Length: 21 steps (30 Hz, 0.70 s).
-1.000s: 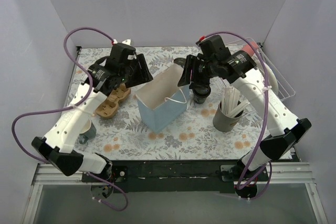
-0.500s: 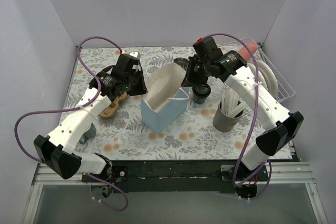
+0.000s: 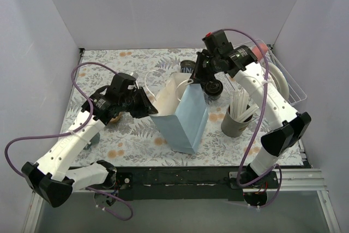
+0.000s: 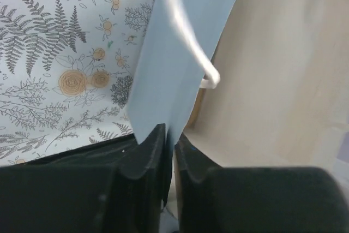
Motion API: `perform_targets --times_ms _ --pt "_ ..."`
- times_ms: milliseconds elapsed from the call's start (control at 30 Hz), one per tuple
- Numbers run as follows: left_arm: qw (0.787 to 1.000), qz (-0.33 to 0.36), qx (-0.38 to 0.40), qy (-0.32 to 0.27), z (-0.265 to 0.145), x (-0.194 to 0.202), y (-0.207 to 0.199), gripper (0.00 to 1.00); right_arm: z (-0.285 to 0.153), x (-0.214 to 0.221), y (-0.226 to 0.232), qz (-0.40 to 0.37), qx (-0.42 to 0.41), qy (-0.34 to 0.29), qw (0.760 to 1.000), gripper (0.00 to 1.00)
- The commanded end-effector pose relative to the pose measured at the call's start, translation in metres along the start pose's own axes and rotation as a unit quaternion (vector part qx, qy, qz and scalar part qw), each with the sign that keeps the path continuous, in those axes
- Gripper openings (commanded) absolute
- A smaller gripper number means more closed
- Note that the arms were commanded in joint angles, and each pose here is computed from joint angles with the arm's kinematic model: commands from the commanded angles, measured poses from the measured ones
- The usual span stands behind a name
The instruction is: Pack the takeout coffee
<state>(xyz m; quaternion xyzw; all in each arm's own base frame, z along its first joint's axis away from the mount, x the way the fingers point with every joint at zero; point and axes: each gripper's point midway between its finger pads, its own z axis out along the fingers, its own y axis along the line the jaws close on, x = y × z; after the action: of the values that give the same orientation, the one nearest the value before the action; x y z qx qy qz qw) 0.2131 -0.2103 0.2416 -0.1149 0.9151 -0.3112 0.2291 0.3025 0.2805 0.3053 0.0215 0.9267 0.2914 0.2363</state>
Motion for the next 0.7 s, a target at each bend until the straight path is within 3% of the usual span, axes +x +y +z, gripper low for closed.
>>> perform_targets --times_ms 0,167,267,367,500,667 --pt "0.999 -0.027 0.026 0.001 -0.013 -0.004 -0.019 0.18 -0.006 -0.017 0.026 -0.021 -0.056 -0.032 0.998 0.01" --pt "0.998 -0.010 0.050 -0.024 -0.030 -0.019 -0.039 0.47 -0.003 -0.014 0.035 -0.045 -0.086 -0.020 0.995 0.01" --pt "0.997 0.026 0.057 -0.044 -0.055 -0.031 -0.053 0.49 0.001 0.001 0.026 -0.078 -0.103 0.000 0.992 0.01" --pt "0.995 0.059 0.007 -0.078 -0.073 -0.047 -0.044 0.52 0.005 0.012 0.014 -0.098 -0.118 0.026 0.988 0.01" --pt "0.977 0.148 -0.054 -0.142 -0.092 -0.082 -0.035 0.57 0.004 0.016 0.009 -0.122 -0.159 0.046 0.979 0.01" --pt "0.964 0.206 -0.072 -0.151 -0.070 -0.111 -0.049 0.56 0.002 0.032 0.011 -0.168 -0.234 0.096 0.953 0.01"
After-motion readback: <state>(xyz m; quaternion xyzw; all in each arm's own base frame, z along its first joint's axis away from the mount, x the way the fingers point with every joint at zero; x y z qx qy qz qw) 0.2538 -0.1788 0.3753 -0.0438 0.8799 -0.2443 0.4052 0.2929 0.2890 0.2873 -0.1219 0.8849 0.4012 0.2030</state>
